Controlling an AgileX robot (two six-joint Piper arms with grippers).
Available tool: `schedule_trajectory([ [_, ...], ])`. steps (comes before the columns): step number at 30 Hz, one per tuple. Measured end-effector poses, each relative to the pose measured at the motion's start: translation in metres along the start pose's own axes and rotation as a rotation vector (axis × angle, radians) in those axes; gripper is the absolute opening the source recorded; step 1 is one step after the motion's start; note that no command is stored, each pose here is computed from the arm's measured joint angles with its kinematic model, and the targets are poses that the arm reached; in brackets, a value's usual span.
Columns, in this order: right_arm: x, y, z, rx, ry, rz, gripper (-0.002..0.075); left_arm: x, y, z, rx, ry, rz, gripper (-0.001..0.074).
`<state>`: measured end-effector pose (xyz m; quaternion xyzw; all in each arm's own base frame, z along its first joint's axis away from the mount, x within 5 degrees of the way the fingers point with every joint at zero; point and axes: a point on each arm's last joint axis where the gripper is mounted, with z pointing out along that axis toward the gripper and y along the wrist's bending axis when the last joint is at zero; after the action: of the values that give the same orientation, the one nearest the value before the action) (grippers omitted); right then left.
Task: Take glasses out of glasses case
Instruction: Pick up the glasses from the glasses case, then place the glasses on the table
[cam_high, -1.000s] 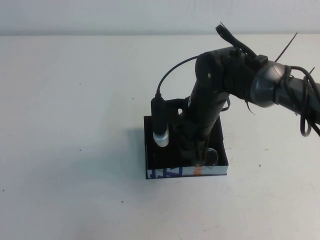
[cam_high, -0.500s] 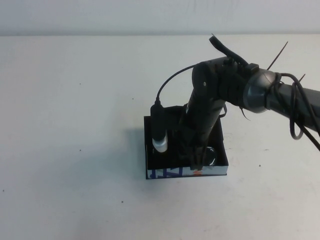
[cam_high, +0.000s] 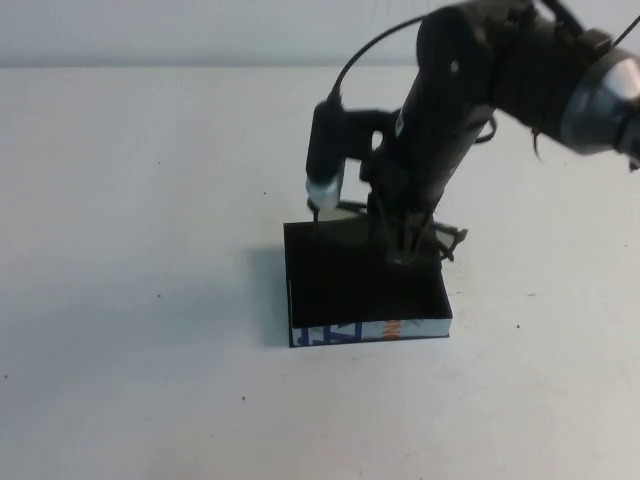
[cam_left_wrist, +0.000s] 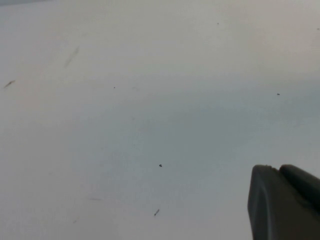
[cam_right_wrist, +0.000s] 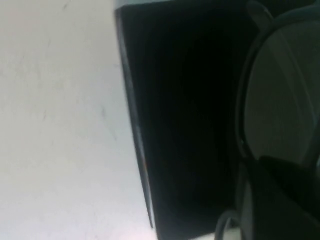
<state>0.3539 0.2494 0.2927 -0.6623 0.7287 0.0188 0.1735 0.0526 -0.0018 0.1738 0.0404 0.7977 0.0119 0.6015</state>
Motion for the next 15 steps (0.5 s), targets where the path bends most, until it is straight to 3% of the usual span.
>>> schedule_trajectory([
  [4,0.01,-0.003,-0.049,0.094,-0.035,0.419,0.0059,0.0,0.0,0.0,0.0,0.0,0.0,-0.0005],
  [8,0.053,-0.012,-0.068,0.082,-0.055,0.931,0.0059,0.0,0.0,0.0,0.0,0.0,0.0,-0.0005],
  [11,0.096,-0.005,-0.057,0.012,0.009,1.155,0.0059,0.0,0.0,0.0,0.0,0.0,0.0,-0.0005],
  [15,0.151,0.023,-0.025,-0.064,0.179,1.32,0.0059,0.0,0.0,0.0,0.0,0.0,0.0,-0.0005],
])
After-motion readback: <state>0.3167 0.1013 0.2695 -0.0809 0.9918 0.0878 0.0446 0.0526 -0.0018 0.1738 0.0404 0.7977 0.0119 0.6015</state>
